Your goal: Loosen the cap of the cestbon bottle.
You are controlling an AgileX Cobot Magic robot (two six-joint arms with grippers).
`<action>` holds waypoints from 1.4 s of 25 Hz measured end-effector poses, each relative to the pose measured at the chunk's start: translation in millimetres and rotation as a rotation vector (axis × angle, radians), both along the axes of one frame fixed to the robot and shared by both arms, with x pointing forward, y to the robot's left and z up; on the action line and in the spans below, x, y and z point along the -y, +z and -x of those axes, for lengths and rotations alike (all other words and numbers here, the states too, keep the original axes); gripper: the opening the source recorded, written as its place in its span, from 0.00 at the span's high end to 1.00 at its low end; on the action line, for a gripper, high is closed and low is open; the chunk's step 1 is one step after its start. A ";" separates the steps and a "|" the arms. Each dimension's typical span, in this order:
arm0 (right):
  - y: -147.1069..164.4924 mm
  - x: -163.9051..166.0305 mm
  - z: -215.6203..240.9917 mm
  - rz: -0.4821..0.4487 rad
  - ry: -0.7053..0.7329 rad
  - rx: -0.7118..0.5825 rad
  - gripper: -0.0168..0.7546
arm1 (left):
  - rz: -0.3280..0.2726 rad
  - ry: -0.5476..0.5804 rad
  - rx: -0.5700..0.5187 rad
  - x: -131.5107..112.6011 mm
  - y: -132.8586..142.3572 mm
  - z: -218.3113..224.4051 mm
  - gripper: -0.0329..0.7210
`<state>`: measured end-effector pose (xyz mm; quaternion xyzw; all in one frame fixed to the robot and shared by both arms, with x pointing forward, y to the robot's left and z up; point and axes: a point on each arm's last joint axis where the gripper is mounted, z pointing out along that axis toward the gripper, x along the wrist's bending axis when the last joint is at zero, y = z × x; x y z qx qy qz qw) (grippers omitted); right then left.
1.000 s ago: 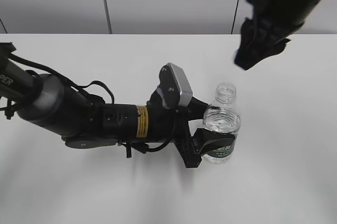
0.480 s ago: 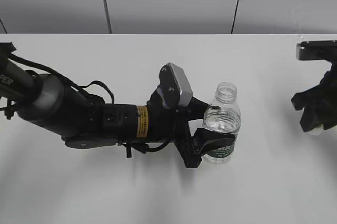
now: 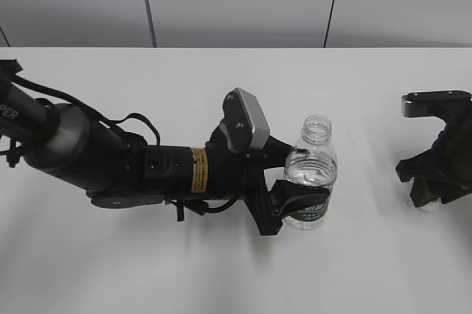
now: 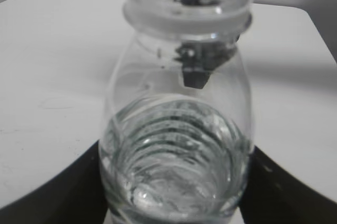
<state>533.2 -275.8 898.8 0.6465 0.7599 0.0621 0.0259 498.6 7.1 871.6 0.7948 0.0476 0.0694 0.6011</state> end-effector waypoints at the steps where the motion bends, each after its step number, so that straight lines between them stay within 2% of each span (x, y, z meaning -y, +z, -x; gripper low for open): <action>1: 0.0 0.0 0.0 0.000 0.000 0.000 0.52 | 0.000 0.000 0.000 0.0 0.0 0.0 0.27; 5: 0.0 -0.4 0.0 -0.006 -0.008 0.000 0.31 | 0.000 0.000 0.000 0.0 0.0 0.0 0.27; 8: 0.1 -1.0 0.0 -0.013 -0.017 -0.001 0.25 | 0.000 0.000 0.000 0.0 0.0 0.0 0.27; 14: 0.1 -1.1 0.3 -0.015 -0.018 -0.005 0.23 | 0.001 0.005 -0.010 -0.1 2.1 -0.2 0.27; 20: 0.0 -1.2 0.4 -0.015 -0.019 -0.006 0.23 | -0.051 0.023 0.002 -1.8 9.3 -1.9 0.20; 26: 0.0 -1.2 0.4 -0.015 -0.019 -0.006 0.23 | -0.071 0.043 -0.061 -2.9 11.8 -1.7 0.17; 35: 0.0 -1.2 0.4 -0.015 -0.021 -0.006 0.23 | -0.094 -0.005 -0.076 -2.8 10.2 3.0 0.16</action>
